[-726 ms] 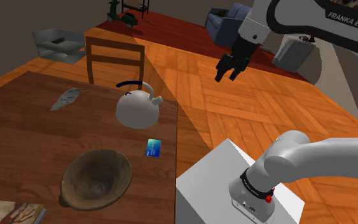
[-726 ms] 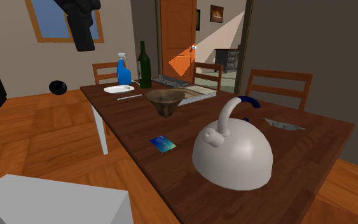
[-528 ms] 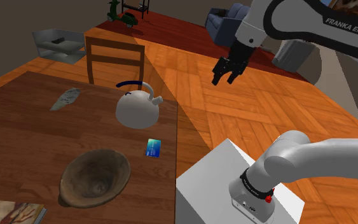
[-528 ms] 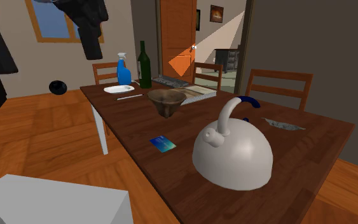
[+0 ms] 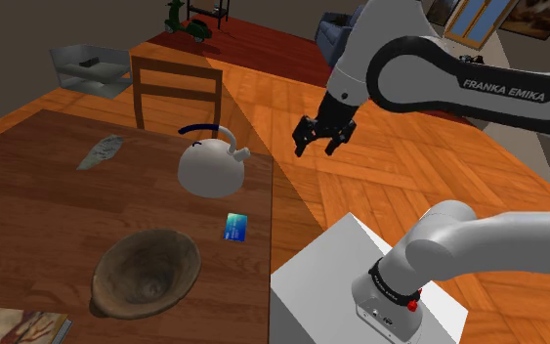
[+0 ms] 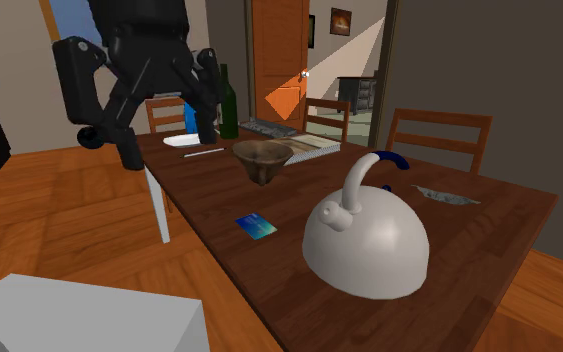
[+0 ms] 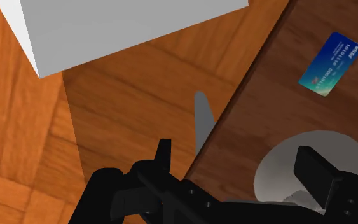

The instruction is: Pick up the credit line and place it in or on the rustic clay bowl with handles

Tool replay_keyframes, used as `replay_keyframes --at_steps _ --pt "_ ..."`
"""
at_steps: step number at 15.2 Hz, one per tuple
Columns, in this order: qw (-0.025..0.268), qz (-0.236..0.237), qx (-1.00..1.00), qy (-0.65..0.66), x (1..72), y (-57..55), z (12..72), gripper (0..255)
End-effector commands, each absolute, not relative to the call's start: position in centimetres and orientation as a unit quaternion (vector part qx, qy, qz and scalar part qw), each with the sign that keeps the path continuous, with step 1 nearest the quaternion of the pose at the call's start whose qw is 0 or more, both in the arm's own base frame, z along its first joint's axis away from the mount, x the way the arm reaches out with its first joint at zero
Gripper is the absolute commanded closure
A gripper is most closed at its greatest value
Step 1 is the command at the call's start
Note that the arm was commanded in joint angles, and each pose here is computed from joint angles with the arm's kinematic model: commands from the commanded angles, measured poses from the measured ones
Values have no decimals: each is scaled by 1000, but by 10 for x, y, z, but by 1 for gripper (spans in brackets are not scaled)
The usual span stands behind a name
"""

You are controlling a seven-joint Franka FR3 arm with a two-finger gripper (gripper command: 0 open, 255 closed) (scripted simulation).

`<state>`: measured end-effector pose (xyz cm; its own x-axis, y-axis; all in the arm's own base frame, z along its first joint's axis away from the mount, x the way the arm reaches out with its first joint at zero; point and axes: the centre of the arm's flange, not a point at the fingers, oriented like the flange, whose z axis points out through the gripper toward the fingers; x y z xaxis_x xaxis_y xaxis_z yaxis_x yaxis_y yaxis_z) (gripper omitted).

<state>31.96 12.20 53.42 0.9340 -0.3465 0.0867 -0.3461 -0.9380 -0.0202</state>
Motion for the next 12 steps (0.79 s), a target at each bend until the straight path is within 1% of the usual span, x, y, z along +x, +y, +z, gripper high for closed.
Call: replay_keyframes --at_steps 1,12 --pt "-2 -47 -978 201 322 143 514 0" --pt "-29 -58 -943 327 356 256 416 0"
